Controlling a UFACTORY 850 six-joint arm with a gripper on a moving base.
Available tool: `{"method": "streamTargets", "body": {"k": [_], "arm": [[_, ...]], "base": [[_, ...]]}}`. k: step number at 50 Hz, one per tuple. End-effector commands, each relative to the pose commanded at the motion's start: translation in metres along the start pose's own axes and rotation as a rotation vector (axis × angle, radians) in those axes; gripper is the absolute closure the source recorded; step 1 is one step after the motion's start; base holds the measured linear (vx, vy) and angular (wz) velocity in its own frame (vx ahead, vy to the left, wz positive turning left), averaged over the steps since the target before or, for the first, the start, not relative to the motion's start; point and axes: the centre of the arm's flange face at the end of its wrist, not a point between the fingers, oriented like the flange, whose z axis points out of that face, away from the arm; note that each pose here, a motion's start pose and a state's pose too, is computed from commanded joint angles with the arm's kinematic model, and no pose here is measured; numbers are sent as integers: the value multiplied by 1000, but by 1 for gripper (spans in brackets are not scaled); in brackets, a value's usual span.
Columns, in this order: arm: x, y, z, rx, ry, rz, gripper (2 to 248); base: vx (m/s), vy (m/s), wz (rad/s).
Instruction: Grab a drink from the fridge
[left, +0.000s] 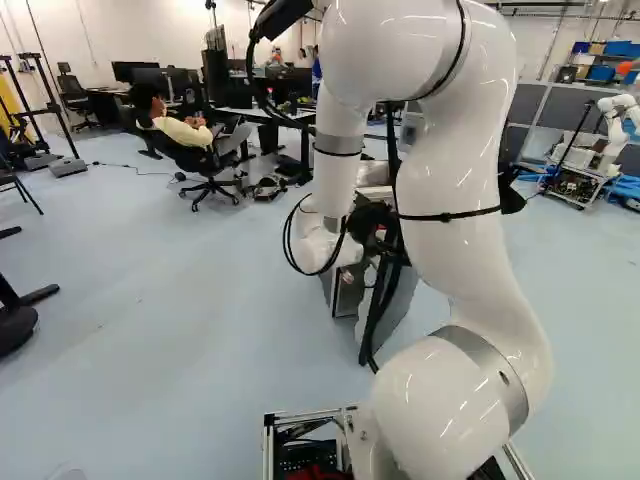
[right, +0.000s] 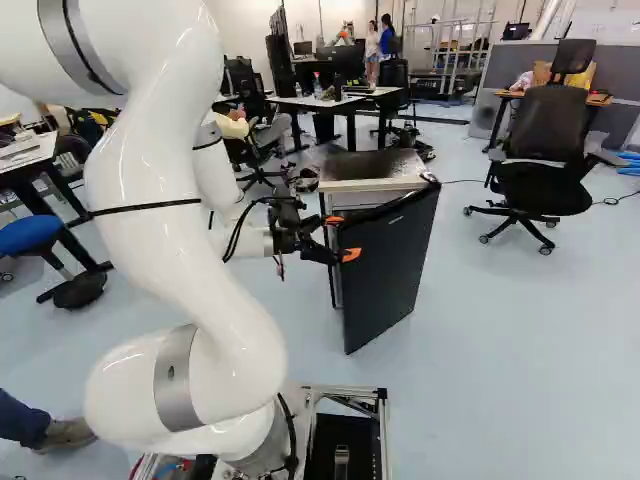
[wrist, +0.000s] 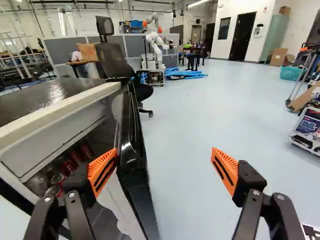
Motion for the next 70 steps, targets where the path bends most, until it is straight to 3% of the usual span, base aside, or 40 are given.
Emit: {"method": "streamTargets", "body": {"k": [39, 70], "arm": [[12, 13, 54, -224, 10, 67, 3], [24, 34, 109, -450, 22, 140, 3]], "base": [[0, 0, 0], [0, 0, 0]]}}
